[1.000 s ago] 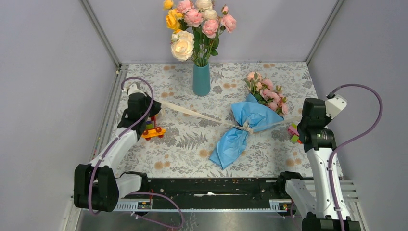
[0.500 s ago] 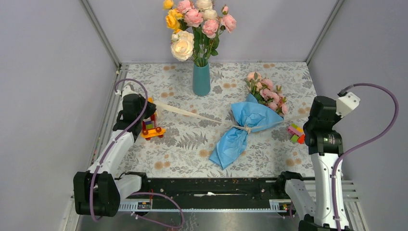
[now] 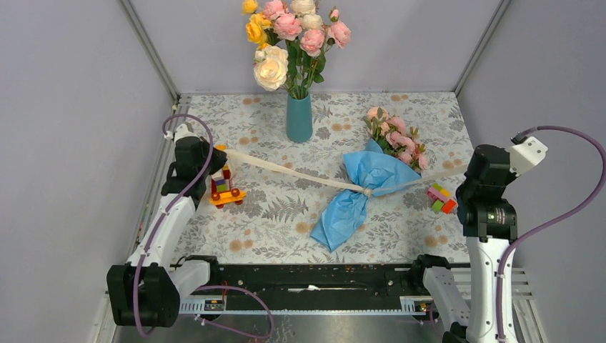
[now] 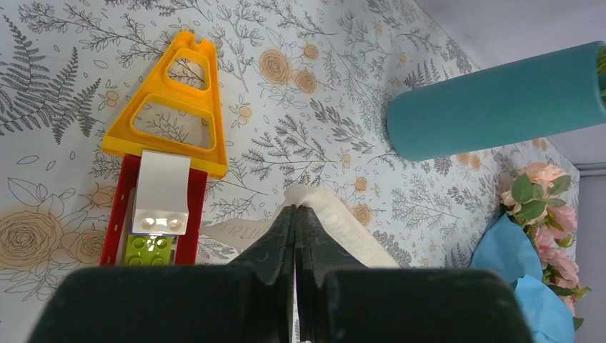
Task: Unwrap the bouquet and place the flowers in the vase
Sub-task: Untie the ribbon from the wrapping paper.
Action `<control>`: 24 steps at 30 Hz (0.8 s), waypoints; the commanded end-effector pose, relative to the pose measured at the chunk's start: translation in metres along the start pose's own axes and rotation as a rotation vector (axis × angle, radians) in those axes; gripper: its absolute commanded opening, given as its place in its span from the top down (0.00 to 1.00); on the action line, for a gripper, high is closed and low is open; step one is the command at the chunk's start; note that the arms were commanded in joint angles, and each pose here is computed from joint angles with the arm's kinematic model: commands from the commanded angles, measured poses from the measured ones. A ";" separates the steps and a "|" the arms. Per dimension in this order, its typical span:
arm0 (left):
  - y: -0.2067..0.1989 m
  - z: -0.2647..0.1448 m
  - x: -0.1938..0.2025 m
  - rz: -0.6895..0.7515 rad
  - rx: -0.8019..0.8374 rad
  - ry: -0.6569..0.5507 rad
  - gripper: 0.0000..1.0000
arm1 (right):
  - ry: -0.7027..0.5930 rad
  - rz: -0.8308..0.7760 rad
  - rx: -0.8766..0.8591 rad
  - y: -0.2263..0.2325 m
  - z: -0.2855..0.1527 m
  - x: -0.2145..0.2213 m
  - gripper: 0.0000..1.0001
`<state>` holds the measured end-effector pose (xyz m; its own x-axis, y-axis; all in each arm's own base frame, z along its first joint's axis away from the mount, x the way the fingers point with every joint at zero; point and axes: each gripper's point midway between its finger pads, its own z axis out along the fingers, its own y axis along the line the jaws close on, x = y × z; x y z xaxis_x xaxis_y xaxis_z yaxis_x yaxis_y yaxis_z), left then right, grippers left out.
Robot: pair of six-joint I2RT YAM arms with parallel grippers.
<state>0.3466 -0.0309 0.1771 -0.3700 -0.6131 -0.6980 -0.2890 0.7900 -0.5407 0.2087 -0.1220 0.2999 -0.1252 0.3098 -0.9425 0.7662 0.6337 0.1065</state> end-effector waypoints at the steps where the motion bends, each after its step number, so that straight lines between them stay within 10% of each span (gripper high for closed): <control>1: -0.028 -0.017 -0.037 0.012 0.079 -0.089 1.00 | -0.075 0.038 0.009 -0.009 -0.015 -0.033 1.00; 24: -0.004 -0.019 -0.072 0.033 -0.007 -0.122 1.00 | -0.084 -0.029 0.167 -0.030 -0.003 -0.025 1.00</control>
<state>0.3475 -0.0017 0.2113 -0.3148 -0.5975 -0.7375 -0.3108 0.7991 -0.5147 0.1961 -0.1304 0.3245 -0.0928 0.2672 -0.9592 0.7929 0.6025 0.0911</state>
